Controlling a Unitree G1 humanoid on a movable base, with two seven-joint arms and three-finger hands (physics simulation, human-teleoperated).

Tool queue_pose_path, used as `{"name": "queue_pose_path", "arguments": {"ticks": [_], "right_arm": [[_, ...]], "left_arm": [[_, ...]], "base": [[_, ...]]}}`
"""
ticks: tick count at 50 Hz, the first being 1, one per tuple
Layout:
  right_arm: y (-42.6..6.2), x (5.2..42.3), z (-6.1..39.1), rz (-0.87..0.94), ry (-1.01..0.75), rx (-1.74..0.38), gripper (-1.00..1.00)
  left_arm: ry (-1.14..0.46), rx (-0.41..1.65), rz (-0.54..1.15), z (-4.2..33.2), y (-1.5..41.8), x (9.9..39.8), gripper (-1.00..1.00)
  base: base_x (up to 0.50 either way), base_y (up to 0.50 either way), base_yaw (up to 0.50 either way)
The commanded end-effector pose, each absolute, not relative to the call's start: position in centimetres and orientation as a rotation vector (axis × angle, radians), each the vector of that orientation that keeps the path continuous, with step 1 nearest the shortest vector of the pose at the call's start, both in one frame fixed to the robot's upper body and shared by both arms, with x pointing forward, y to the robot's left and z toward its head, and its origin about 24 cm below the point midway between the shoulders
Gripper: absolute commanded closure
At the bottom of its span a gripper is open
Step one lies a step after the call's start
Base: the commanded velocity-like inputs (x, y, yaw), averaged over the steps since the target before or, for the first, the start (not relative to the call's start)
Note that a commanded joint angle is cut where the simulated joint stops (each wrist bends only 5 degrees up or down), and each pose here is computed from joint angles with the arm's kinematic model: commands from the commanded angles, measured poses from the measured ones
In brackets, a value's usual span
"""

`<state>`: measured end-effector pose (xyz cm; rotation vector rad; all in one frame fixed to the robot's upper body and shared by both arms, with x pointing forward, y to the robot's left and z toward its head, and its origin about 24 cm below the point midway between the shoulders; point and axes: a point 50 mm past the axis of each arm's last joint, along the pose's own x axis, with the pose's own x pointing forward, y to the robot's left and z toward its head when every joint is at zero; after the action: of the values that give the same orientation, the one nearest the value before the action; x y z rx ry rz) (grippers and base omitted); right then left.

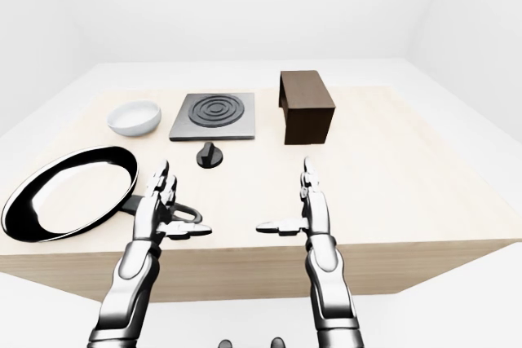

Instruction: Turn on the stove.

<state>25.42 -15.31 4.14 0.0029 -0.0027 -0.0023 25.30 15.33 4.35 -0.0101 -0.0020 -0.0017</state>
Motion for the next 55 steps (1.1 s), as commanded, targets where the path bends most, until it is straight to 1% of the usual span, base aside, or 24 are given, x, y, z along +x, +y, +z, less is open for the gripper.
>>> {"name": "queue_pose_path", "arguments": {"ticks": [1, 10, 13, 20, 23, 27, 29, 36, 46, 55], "right_arm": [[-16.0, 25.5, 4.2, -0.011, -0.012, 0.014, -1.0], [-16.4, 25.5, 4.7, -0.018, -0.029, 0.02, -1.0], [-17.8, 25.4, 6.3, -0.072, -0.061, 0.049, -1.0], [-20.7, 23.1, 11.8, -0.204, -0.283, 0.048, -1.0], [-21.1, 22.1, 13.6, -0.226, -0.37, 0.06, -1.0], [-21.7, 20.4, 16.3, -0.283, -0.495, 0.018, -1.0], [-22.1, 19.6, 17.7, -0.296, -0.568, 0.042, -1.0], [-22.2, 19.2, 18.4, -0.308, -0.606, 0.053, -1.0], [-21.9, 19.7, 18.2, -0.297, -0.591, 0.048, -1.0], [-21.8, 19.6, 18.2, -0.292, -0.591, 0.044, -1.0]], "left_arm": [[-0.013, -0.033, -0.007, 5.1, 16.1, 25.0, -1.0], [-0.017, -0.028, -0.015, 5.2, 15.9, 24.9, -1.0], [-0.015, -0.027, -0.017, 5.1, 16.0, 25.0, -1.0], [-0.023, -0.025, -0.013, 5.4, 16.1, 24.9, -1.0], [-0.026, -0.022, -0.015, 5.5, 16.0, 24.9, -1.0], [-0.027, -0.023, -0.017, 5.6, 16.0, 24.9, -1.0], [-0.027, -0.025, -0.017, 5.7, 16.1, 24.8, -1.0], [-0.028, -0.03, -0.029, 5.7, 15.8, 24.7, -1.0], [-0.026, -0.043, -0.035, 5.7, 15.8, 24.8, -1.0], [-0.03, -0.041, -0.049, 5.8, 15.7, 24.7, -1.0]], "base": [[0.0, 0.0, 0.0], [0.0, 0.0, 0.0], [0.0, 0.0, 0.0], [0.0, 0.0, 0.0], [0.0, 0.0, 0.0], [0.0, 0.0, 0.0], [0.0, 0.0, 0.0], [0.0, 0.0, 0.0], [0.0, 0.0, 0.0], [0.32, 0.0, 0.0]]}}
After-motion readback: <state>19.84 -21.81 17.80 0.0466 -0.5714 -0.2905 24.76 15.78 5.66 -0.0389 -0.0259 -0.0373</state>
